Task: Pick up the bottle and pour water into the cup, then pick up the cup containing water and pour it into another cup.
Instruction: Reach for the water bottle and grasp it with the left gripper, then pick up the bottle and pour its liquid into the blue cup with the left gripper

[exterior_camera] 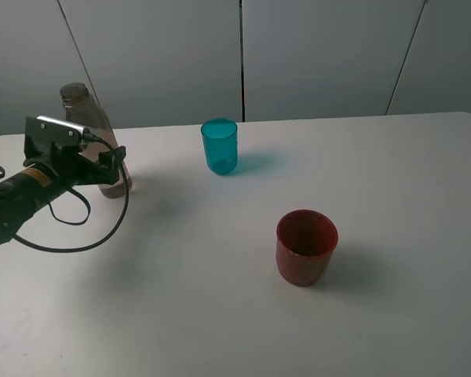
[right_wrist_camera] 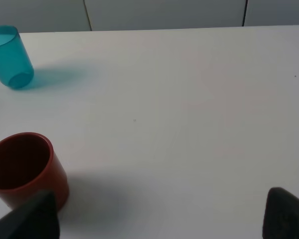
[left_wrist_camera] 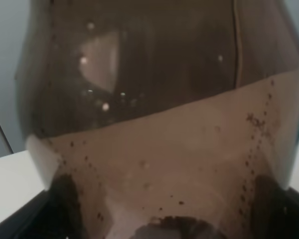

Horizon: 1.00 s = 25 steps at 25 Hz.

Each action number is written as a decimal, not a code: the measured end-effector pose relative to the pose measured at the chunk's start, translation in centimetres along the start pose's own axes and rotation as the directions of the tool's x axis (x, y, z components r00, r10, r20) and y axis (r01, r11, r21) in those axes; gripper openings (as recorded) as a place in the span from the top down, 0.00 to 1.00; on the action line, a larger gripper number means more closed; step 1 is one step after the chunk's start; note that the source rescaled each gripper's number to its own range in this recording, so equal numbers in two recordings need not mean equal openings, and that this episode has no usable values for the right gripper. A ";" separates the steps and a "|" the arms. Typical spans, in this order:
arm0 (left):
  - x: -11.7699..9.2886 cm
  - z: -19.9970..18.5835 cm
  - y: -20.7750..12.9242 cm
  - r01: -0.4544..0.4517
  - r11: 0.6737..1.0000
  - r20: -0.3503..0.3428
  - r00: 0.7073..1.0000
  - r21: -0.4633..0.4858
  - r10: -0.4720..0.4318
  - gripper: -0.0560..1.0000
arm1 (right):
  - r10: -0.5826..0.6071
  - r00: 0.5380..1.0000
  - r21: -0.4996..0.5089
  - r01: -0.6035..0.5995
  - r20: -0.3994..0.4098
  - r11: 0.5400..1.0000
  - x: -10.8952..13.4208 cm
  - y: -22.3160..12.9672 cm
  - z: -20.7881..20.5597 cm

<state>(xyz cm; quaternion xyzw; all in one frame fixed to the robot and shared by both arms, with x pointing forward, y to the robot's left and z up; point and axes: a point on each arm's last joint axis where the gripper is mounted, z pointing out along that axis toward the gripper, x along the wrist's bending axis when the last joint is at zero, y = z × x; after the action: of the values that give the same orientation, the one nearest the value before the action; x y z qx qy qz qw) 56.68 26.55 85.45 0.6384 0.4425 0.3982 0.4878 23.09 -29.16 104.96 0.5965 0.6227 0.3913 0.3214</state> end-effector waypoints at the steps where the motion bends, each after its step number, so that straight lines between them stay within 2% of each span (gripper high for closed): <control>1: -0.1 0.3 -0.1 -0.001 1.000 0.005 1.000 -0.002 0.001 0.00 | 0.000 1.000 0.000 0.000 0.000 1.000 0.0 0.0 0.0; 10: -0.5 1.3 -0.2 -0.007 1.000 0.020 1.000 -0.015 0.007 0.01 | 0.000 1.000 0.000 0.000 0.000 1.000 0.0 0.0 0.0; 11: -0.6 1.3 -0.2 -0.007 1.000 0.022 1.000 -0.015 0.008 0.07 | 0.000 1.000 0.000 0.000 0.000 1.000 0.0 0.0 0.0; 12: -0.5 1.3 -0.2 -0.005 1.000 0.019 1.000 -0.015 0.005 0.25 | 0.000 1.000 0.000 0.000 0.000 1.000 0.0 0.0 0.0; 13: -0.5 1.3 -0.2 -0.004 1.000 0.017 1.000 -0.015 0.004 0.51 | 0.000 1.000 0.000 0.000 0.000 1.000 0.0 0.0 0.0; 14: -0.5 1.3 -0.2 0.002 1.000 0.016 1.000 -0.015 -0.001 0.93 | 0.000 1.000 0.000 0.000 0.000 1.000 0.0 0.0 0.0; 25: -0.5 1.3 -0.2 0.003 1.000 0.018 1.000 -0.015 -0.002 0.94 | 0.000 1.000 0.000 0.000 0.000 1.000 0.0 0.0 0.0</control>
<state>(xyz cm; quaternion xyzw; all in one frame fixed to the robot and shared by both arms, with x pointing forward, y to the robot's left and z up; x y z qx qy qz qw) 57.76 25.73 84.91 0.6377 0.4360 0.3952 0.4970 23.09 -29.16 104.96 0.5965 0.6228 0.3913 0.3214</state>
